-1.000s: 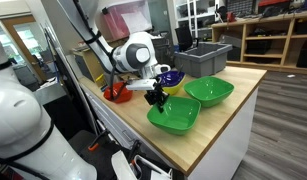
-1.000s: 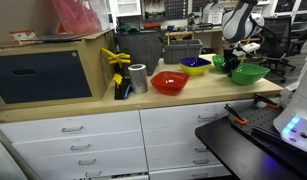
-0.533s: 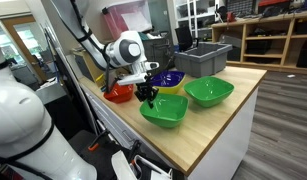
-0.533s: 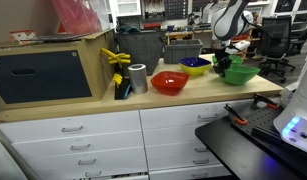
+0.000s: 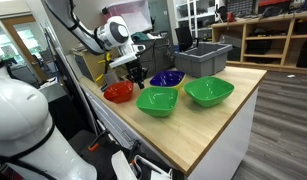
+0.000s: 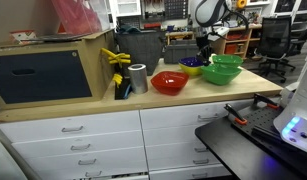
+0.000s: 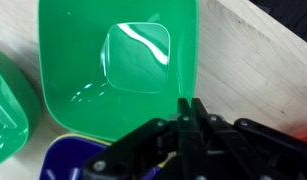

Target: Put the green bowls into the the red and yellow bowls

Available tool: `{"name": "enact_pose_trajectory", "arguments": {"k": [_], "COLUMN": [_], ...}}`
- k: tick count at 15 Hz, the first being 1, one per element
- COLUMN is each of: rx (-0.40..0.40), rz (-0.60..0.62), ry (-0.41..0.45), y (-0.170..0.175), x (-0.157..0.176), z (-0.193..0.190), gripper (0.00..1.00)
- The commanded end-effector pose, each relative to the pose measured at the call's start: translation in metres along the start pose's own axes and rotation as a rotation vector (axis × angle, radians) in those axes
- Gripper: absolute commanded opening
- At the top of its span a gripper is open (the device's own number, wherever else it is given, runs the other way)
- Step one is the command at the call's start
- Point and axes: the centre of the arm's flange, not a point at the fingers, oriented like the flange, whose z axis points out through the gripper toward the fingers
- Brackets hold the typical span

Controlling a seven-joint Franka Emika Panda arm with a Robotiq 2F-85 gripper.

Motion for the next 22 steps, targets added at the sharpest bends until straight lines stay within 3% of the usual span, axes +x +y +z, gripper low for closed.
{"name": "enact_pose_trajectory", "arguments": {"k": [1, 7, 8, 12, 17, 18, 22], "rx": [-0.035, -0.018, -0.005, 0.075, 0.112, 0.114, 0.109], "rz": [-0.085, -0.138, -0.136, -0.164, -0.146, -0.137, -0.100], "ry": [0.008, -0.003, -0.015, -0.056, -0.081, -0.090, -0.130], "y": [-0.009, -0.021, -0.020, -0.011, 0.005, 0.008, 0.012], "x": [0.026, 0.037, 0.035, 0.022, 0.013, 0.010, 0.000], "z": [-0.041, -0.053, -0.049, -0.031, -0.004, 0.004, 0.034], "gripper": [0.02, 0.02, 0.28, 0.58, 0.95, 0.99, 1.00]}}
